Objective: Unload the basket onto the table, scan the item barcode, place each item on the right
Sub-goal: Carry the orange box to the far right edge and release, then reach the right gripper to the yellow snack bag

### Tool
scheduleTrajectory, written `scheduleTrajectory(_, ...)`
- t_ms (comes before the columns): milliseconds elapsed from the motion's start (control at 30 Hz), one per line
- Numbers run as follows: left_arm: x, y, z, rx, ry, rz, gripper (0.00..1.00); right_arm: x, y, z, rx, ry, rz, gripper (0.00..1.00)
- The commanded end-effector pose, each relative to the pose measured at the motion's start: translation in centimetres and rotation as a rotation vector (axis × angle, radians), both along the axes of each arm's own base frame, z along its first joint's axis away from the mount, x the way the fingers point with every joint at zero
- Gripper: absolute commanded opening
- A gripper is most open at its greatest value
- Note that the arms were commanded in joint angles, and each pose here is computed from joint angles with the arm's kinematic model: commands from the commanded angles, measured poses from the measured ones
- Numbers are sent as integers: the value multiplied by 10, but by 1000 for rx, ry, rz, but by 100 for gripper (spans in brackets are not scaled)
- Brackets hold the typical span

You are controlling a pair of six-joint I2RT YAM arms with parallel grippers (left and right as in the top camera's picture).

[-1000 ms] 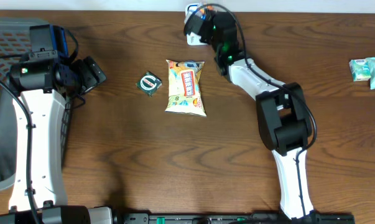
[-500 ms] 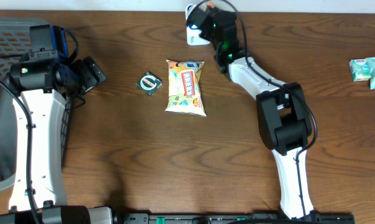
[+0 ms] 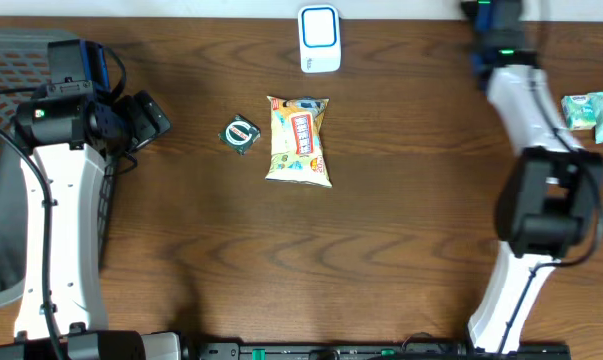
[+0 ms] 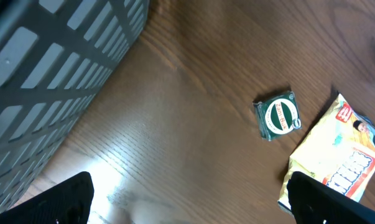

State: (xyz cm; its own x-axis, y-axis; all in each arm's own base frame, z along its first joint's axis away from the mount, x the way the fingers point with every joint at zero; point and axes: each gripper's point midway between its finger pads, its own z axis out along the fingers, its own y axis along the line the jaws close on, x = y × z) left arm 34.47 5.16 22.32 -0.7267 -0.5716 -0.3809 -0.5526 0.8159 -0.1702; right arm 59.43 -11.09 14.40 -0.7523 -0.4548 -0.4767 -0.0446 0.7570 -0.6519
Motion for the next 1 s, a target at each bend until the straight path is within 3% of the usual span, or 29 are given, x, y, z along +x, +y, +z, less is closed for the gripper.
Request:
scheduleTrajectory(0,0,2,2,2,-5,12,98,-38,-62,-2,4,74,-172,4)
scheduleTrajectory(33,0,2,2,2,-5,12,98,-48,-76,-7,20,96,-212,10)
scheduleTrajectory(67,0,2,2,2,-5,12,98,-56,-87,-11,30,114,-241,24)
scheduleTrajectory(133,0,2,2,2,-5,12,98,-70,-106,-16,54,129,-301,61)
scheduleTrajectory(200,0,2,2,2,-5,12,98,-80,-119,-20,90,128,-349,80)
scheduleTrajectory(300,0,2,2,2,-5,12,98,-85,-118,-30,176,154,-324,97)
scheduleTrajectory(467,0,2,2,2,-5,12,97,-73,-61,-49,456,188,-109,99)
scheduleTrajectory(533,0,2,2,2,-5,12,98,-63,4,-46,750,177,89,99)
scheduleTrajectory(700,0,2,2,2,-5,12,98,-68,108,-3,1291,187,344,99)
scheduleTrajectory(800,0,2,2,2,-5,12,98,-75,144,5,1395,243,388,99)
scheduleTrajectory(967,0,2,2,2,-5,12,98,-98,201,-7,1414,405,401,99)
